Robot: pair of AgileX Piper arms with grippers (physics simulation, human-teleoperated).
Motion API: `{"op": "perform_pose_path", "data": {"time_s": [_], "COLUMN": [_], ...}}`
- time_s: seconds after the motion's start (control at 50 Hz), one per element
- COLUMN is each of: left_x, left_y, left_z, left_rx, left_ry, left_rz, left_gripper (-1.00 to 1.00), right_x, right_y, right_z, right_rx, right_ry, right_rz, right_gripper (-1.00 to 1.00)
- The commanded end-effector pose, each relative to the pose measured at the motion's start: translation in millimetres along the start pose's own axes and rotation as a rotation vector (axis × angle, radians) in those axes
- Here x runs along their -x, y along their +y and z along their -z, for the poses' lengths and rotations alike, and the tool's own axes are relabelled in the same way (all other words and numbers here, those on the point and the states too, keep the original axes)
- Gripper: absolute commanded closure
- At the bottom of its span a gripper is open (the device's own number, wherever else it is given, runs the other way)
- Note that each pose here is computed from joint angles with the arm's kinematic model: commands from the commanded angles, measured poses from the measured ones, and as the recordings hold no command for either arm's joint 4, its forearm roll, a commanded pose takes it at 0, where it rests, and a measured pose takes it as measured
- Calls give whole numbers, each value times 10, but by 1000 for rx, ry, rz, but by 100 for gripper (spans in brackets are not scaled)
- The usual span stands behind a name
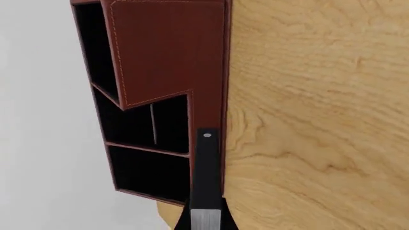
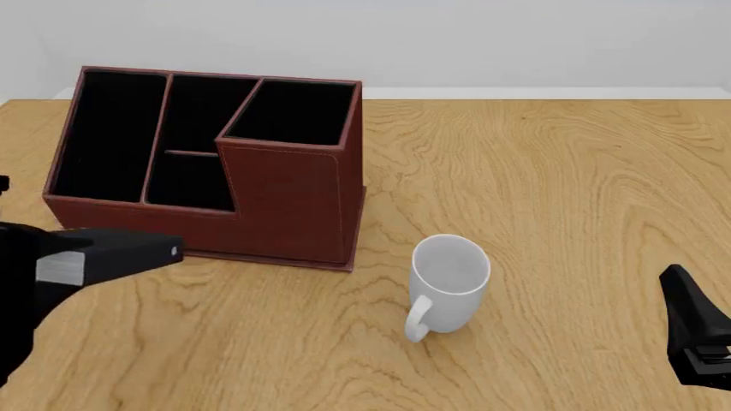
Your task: Pick up the book and place it in the front compartment of the caddy.
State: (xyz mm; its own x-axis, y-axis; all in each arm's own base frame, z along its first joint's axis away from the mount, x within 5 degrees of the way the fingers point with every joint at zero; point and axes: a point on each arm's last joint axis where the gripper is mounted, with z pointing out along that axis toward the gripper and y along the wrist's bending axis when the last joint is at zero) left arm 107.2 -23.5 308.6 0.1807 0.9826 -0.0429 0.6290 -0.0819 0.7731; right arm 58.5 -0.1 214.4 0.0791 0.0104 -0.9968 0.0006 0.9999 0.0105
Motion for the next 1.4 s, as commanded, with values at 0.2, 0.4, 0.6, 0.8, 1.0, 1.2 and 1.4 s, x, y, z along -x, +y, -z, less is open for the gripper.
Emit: {"op": "perform_pose_path", "data": {"time_s": [0.2, 0.4, 0.6, 0.8, 1.0, 1.2, 1.4], "left_x": [-55, -49, -58, -60, -53, -55, -76], "left_y": [405, 662, 815, 885, 1007, 1065, 1100], "left_z": [-55, -149, -247, -327, -441, -619, -779], "left_rx": [129, 164, 181, 190, 204, 198, 183], "left_ry": [45, 43, 47, 48, 45, 43, 49], "left_rz": [-69, -66, -64, -77, -85, -90, -87], "left_gripper": [100, 100, 100, 100, 100, 100, 100], "right_x": [0, 0, 0, 0, 0, 0, 0], "right_y": [0, 0, 0, 0, 0, 0, 0], "right_z": [0, 0, 0, 0, 0, 0, 0], "right_rx": [0, 0, 0, 0, 0, 0, 0], "right_ry": [0, 0, 0, 0, 0, 0, 0], "right_rz": [0, 0, 0, 0, 0, 0, 0], "right_gripper": [-100, -100, -100, -100, -100, -100, -100]}}
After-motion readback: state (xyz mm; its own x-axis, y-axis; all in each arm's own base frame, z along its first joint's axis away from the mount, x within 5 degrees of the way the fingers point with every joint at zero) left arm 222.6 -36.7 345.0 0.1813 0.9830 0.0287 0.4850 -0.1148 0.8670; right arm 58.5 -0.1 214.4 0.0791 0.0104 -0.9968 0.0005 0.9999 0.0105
